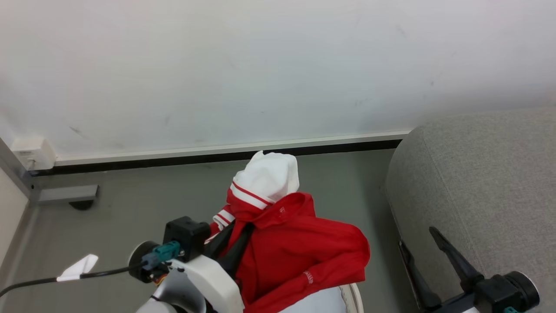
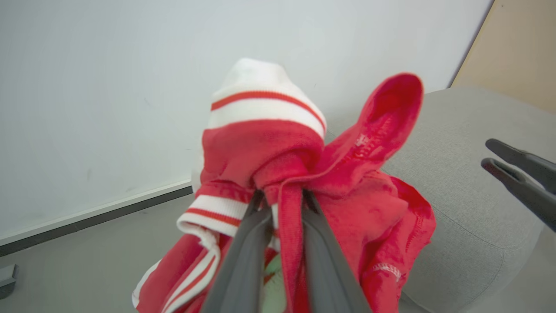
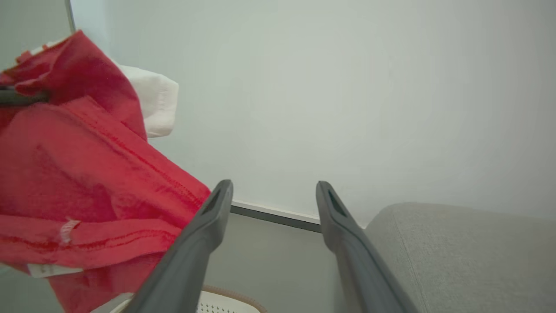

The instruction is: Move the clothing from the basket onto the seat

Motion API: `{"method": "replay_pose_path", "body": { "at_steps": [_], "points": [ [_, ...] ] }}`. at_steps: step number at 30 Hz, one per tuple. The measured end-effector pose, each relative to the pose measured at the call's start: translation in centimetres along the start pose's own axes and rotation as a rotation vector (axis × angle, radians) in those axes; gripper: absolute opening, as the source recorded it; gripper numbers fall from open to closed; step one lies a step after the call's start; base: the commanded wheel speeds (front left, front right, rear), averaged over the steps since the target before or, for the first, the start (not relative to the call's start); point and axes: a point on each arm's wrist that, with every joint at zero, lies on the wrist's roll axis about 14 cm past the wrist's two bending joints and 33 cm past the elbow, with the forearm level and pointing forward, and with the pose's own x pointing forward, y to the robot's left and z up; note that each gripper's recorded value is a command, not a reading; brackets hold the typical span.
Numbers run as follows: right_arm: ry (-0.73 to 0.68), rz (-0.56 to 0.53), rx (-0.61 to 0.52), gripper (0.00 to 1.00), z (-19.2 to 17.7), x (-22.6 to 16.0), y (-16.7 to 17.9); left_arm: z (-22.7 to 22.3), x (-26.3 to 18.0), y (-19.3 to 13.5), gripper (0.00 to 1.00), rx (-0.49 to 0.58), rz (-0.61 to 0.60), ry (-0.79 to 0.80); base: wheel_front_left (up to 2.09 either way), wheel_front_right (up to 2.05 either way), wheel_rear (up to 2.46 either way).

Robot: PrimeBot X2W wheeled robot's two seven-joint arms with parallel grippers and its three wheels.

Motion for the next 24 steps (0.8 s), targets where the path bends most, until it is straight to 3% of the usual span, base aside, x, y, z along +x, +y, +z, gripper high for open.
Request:
{"method": "replay_pose_path", "body": {
  "at_steps": [15, 24],
  "points": [
    [0.119, 0.494, -0.141, 1.00, 1.6, 2.0, 6.8, 0.5, 0.5, -2.4, 0.00, 0.036, -0.098, 0.003, 0.00, 0.00, 0.00],
    [0.244, 0.636, -0.109, 1.00, -0.4, 2.2, 10.0, 1.4, 0.6, -4.2, 0.00, 0.020, -0.156, -0.019, 0.00, 0.00, 0.00]
  ]
}}
